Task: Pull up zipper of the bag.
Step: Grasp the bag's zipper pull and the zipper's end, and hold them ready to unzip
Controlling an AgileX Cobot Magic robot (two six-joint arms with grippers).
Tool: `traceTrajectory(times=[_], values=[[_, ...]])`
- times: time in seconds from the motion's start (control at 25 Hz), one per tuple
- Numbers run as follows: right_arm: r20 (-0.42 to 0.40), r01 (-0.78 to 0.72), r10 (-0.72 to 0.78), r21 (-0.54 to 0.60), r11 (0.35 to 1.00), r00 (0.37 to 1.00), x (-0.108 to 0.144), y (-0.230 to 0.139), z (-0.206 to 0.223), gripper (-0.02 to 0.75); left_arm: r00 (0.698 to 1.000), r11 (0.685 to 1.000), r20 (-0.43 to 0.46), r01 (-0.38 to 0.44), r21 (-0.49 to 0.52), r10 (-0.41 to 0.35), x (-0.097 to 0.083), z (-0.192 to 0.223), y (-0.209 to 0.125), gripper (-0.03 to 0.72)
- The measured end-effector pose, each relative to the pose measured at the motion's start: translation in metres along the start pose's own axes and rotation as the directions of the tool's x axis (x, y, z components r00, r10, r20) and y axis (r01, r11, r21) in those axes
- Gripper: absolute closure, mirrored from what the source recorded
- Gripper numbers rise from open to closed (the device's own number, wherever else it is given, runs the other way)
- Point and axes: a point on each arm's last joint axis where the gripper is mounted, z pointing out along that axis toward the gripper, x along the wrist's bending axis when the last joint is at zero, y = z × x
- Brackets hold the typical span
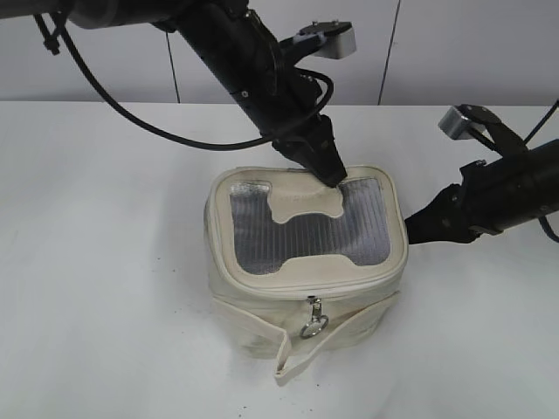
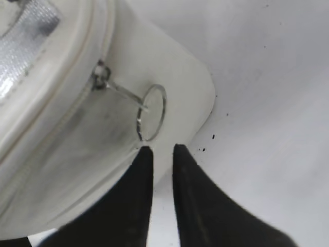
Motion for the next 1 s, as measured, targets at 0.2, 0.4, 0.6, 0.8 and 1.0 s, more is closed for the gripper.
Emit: traceTrajectory(times=[0.2, 0.4, 0.6, 0.8, 1.0], values=[[0.057, 0.023, -0.022, -0.013, 1.000, 0.998, -0.005, 0.001, 0.000, 0.442, 0.999, 0.999, -0.021, -0.041, 0.020, 0.041, -0.002, 0.001, 0.000, 0.648], [0.127, 0.024, -0.021, -0.021, 0.999, 0.992, -0.011, 0.002, -0.001, 0.409, 0.994, 0.994, -0.044, -0.097, 0.042, 0.099, -0.005, 0.004, 0.001, 0.648], [0.071, 0.026, -0.025, -0.015, 1.000, 0.997, -0.006, 0.001, 0.000, 0.403, 0.990, 0.991, -0.057, -0.123, 0.054, 0.126, -0.008, 0.003, 0.003, 0.648], [0.018, 0.012, -0.012, -0.003, 1.000, 1.000, -0.001, -0.004, 0.002, 0.403, 0.990, 0.991, -0.058, -0.125, 0.055, 0.128, -0.009, 0.003, 0.003, 0.648], [-0.005, -0.015, 0.015, -0.044, 0.999, 1.000, 0.001, -0.001, 0.002, 0.402, 0.990, 0.991, -0.057, -0.125, 0.054, 0.128, -0.009, 0.003, 0.003, 0.648]])
